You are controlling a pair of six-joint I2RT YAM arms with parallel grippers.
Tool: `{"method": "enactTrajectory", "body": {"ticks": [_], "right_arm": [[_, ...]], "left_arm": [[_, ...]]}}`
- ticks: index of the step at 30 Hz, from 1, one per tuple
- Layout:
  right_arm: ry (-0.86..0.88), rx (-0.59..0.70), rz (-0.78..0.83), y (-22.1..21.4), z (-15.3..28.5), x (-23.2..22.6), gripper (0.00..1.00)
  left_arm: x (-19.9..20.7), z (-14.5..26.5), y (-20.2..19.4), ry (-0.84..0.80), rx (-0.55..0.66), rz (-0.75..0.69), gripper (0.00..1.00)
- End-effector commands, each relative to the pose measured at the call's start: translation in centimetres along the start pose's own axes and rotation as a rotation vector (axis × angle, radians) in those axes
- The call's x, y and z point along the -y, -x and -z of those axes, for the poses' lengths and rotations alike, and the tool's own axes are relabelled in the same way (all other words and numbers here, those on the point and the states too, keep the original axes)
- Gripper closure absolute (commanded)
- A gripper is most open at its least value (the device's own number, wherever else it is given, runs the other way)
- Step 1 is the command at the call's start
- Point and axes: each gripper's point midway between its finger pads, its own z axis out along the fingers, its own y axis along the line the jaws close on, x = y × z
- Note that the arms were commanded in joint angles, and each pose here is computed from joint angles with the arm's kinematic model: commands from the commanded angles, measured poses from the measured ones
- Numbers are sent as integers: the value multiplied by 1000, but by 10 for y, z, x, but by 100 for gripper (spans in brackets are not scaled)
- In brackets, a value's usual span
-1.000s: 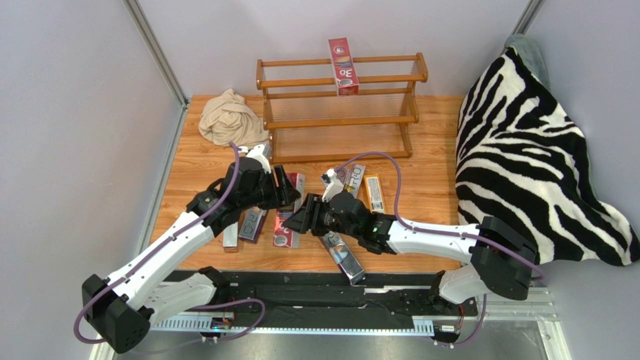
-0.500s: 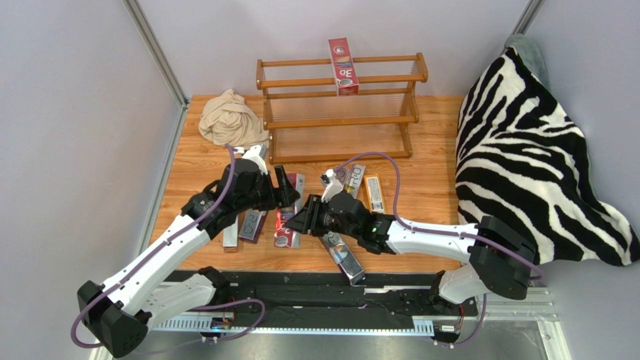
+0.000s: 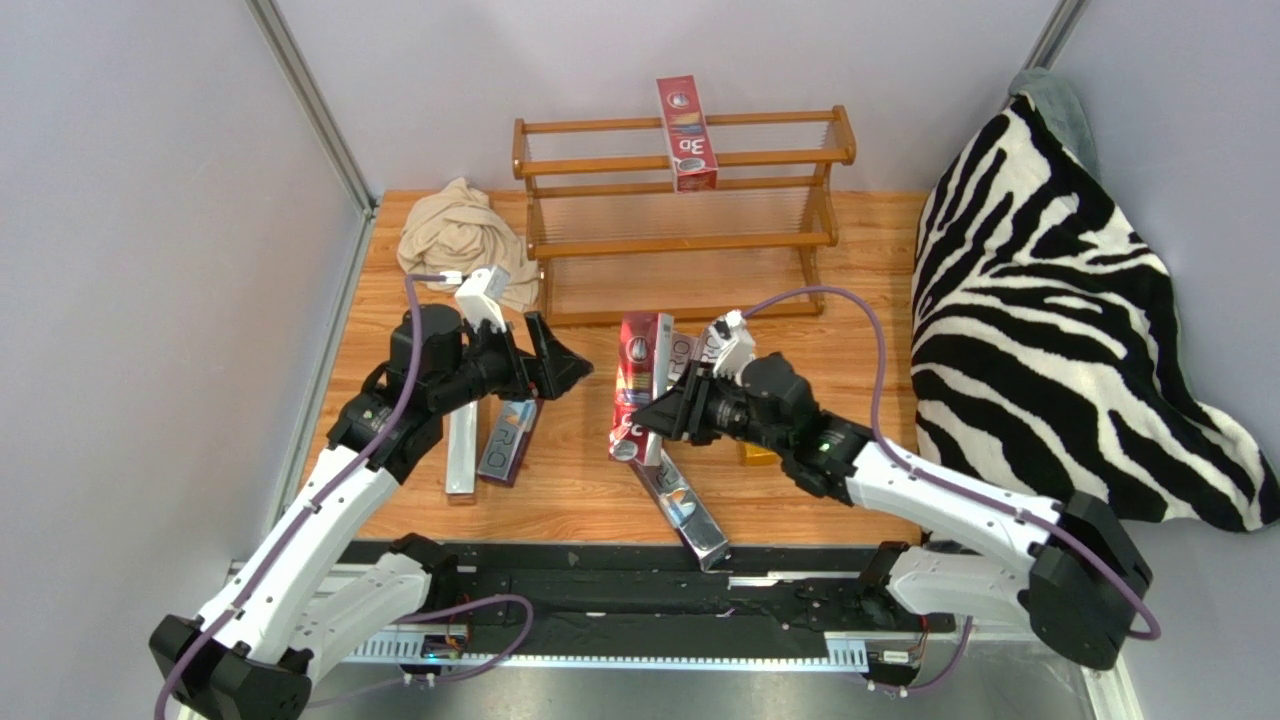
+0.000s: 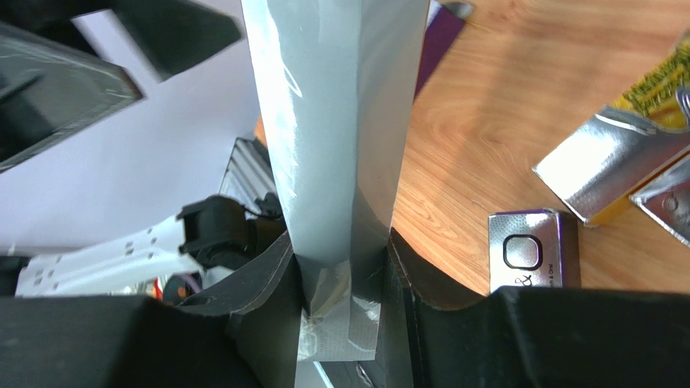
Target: Place and organize the toothpastes onto the shelf
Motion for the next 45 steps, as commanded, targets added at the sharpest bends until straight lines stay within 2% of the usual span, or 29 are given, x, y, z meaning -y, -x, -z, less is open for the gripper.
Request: {"method": "enactTrajectory", "body": {"ticks": [1,4,5,11,15,21,24,29,32,34,36,37,39,41,45], "right_arm": [[283,-10,215,18,34,-68,73],[383,-51,302,18,50,-94,74],[422,-79,318,13,56,-100,74],[592,-125,356,7,72,-131,74],[595,-164,357,2,65,-128,74],[594,-184,358,-2,58,-126,74],[593,-185,360,-2,55,-127,74],[572,-181,362,0,51,-124,72],[546,-177,363,2,49,-121,68],[530,-159,358,5,49,-119,59],[510,-95,342,14,53,-122,34],[503,-52,340,19,53,-120,29],[498,11,336,28,63,-124,17],[463,62,324,35,66,-119,14],[400,182,294,50,81,-110,11]], "left_arm": [[75,21,1,-472,-14,-114,1],[109,40,10,-697,46,-165,1],[111,42,6,-724,39,-159,1],[115,46,2,-746,1,-161,2],[119,52,-1,-798,2,-159,6],[122,52,-6,-822,-13,-150,18],[123,52,-6,-825,-18,-149,31],[122,50,-6,-814,-18,-150,59],[120,46,-4,-798,-14,-136,64],[119,43,1,-772,5,-113,67],[116,38,7,-728,26,-52,70],[116,37,11,-720,37,-30,78],[121,40,22,-728,91,-5,81],[125,46,31,-739,124,54,80],[130,66,59,-724,282,109,83]]}}
